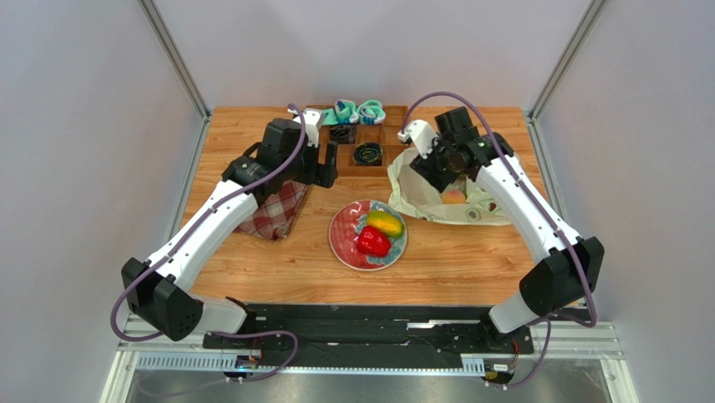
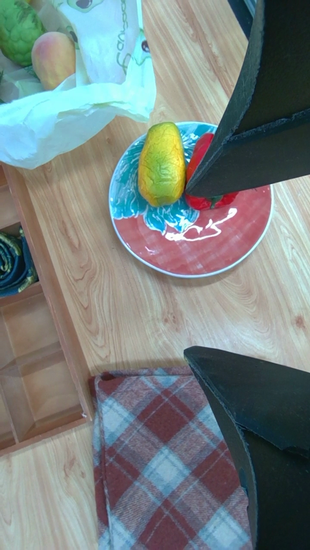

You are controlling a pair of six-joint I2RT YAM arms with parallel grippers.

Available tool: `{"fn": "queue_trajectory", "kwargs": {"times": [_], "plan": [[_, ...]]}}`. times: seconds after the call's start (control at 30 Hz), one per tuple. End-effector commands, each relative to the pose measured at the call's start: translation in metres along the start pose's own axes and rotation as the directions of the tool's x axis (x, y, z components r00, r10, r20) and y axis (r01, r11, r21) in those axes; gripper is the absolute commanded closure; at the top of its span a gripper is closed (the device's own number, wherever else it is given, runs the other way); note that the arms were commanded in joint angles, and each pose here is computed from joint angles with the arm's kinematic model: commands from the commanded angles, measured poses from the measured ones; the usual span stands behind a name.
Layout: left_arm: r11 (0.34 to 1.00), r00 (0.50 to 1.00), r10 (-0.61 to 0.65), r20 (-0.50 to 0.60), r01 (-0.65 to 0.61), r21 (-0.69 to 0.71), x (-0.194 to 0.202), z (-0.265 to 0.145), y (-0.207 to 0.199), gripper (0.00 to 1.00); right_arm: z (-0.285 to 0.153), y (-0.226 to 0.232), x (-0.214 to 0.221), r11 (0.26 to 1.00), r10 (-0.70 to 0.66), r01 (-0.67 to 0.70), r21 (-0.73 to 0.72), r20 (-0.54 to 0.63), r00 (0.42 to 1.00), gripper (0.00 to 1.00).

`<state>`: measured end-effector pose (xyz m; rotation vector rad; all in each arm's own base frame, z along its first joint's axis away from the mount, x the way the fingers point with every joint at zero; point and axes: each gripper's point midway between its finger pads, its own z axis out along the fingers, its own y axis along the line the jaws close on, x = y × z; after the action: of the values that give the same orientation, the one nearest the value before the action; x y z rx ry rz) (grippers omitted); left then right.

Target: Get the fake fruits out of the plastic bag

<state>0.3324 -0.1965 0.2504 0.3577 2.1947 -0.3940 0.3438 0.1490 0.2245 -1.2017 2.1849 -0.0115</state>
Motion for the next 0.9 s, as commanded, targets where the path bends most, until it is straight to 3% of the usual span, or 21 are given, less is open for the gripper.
{"fn": "queue_trajectory", "kwargs": {"times": [0.0, 0.17, 0.3, 0.47, 0.73, 0.83, 0.87], "plan": [[1.000, 0.999, -0.017, 0.045, 0.017, 0.004, -0.018, -0.004, -0.001, 0.06, 0.016, -0.021, 0.063, 0.999, 0.034, -0.036, -0.007, -0.172, 0.984, 0.45], [1.000, 0.999, -0.016, 0.038, 0.016, 0.002, -0.015, 0.000, -0.001, 0.06, 0.041, -0.057, 0.105, 0.997, 0.051, -0.029, 0.077, -0.304, 0.951, 0.51], [1.000, 0.999, -0.010, 0.035, 0.009, 0.006, -0.014, 0.001, -0.001, 0.06, 0.065, -0.083, 0.131, 0.989, 0.111, -0.060, 0.138, -0.404, 0.908, 0.49], [1.000, 0.999, -0.001, 0.032, 0.001, 0.008, -0.011, 0.000, -0.001, 0.06, 0.076, -0.114, 0.149, 0.971, 0.188, -0.098, 0.216, -0.448, 0.874, 0.44], [1.000, 1.000, 0.007, 0.022, -0.007, 0.001, -0.006, 0.003, 0.001, 0.06, 0.103, -0.115, 0.192, 0.978, 0.191, -0.105, 0.182, -0.558, 0.807, 0.29], [1.000, 1.000, 0.006, 0.017, -0.006, 0.004, -0.005, 0.005, 0.001, 0.06, 0.108, -0.110, 0.199, 0.979, 0.192, -0.111, 0.173, -0.576, 0.795, 0.29], [1.000, 1.000, 0.004, 0.018, -0.004, 0.005, -0.006, 0.006, 0.000, 0.06, 0.107, -0.111, 0.199, 0.978, 0.196, -0.113, 0.178, -0.575, 0.794, 0.33]]}}
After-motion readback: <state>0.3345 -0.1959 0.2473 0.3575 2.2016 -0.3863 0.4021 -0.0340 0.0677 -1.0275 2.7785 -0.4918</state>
